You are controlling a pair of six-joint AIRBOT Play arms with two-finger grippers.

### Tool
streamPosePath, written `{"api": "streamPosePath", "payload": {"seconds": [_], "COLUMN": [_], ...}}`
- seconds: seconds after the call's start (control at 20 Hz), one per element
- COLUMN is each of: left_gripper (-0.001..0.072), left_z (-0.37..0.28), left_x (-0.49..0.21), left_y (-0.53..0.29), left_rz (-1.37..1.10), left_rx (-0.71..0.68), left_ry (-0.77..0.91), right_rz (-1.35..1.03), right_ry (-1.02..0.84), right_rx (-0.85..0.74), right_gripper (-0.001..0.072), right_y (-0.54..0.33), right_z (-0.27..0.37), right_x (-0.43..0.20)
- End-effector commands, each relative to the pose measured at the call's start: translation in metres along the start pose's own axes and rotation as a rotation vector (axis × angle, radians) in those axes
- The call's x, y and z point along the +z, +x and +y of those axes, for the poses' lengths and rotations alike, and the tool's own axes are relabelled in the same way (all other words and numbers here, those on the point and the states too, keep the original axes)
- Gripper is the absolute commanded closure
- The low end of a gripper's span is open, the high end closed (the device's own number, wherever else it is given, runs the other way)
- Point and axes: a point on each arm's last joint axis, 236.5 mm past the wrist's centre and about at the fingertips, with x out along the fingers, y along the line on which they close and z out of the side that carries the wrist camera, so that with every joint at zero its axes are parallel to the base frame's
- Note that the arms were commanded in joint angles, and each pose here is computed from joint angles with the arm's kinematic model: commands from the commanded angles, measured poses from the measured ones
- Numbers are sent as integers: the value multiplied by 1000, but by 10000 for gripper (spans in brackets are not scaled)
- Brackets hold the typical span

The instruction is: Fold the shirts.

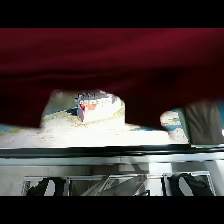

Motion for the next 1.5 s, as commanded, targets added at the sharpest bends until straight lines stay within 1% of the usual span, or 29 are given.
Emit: {"api": "streamPosePath", "payload": {"seconds": [0.0, 0.1, 0.15, 0.3, 0.4, 0.45, 0.6, 0.7, 0.8, 0.85, 1.0, 1.2, 1.3, 1.45], "left_gripper": [692, 692, 692, 692, 692, 692, 691, 692, 692, 692, 692, 692, 692, 692], "left_z": [-12, -30, -41, -57, -49, -44, -38, -36, -37, -37, -35, -29, -30, -30], "left_x": [-76, -152, -197, -347, -449, -496, -601, -656, -696, -710, -732, -730, -722, -722], "left_y": [41, 82, 102, 133, 131, 129, 121, 115, 113, 116, 145, 185, 199, 198], "left_rz": [232, 423, 528, 881, 1107, 1192, 1359, 1441, 1501, 1516, 1500, 1449, 1414, 1421], "left_rx": [-138, -234, -269, -305, -272, -247, -195, -166, -156, -149, -118, -83, -94, -97], "left_ry": [-114, -170, -196, -283, -353, -400, -566, -618, -638, -651, -684, -732, -710, -711], "right_rz": [73, 224, 320, 597, 740, 794, 960, 1025, 1022, 1024, 1004, 886, 833, 859], "right_ry": [49, 158, 219, 418, 528, 581, 701, 779, 851, 859, 844, 798, 746, 693], "right_rx": [-15, 16, 33, 84, 79, 49, -25, -47, -81, -106, -129, -122, -117, -98], "right_gripper": [695, 696, 695, 695, 695, 695, 696, 696, 696, 696, 696, 696, 696, 696], "right_y": [16, 48, 63, 97, 109, 112, 115, 119, 127, 130, 153, 208, 228, 225], "right_z": [-16, -34, -42, -47, -44, -46, -45, -39, -39, -42, -58, -90, -106, -112], "right_x": [-27, -91, -133, -280, -382, -430, -563, -625, -667, -683, -707, -686, -667, -663]}}
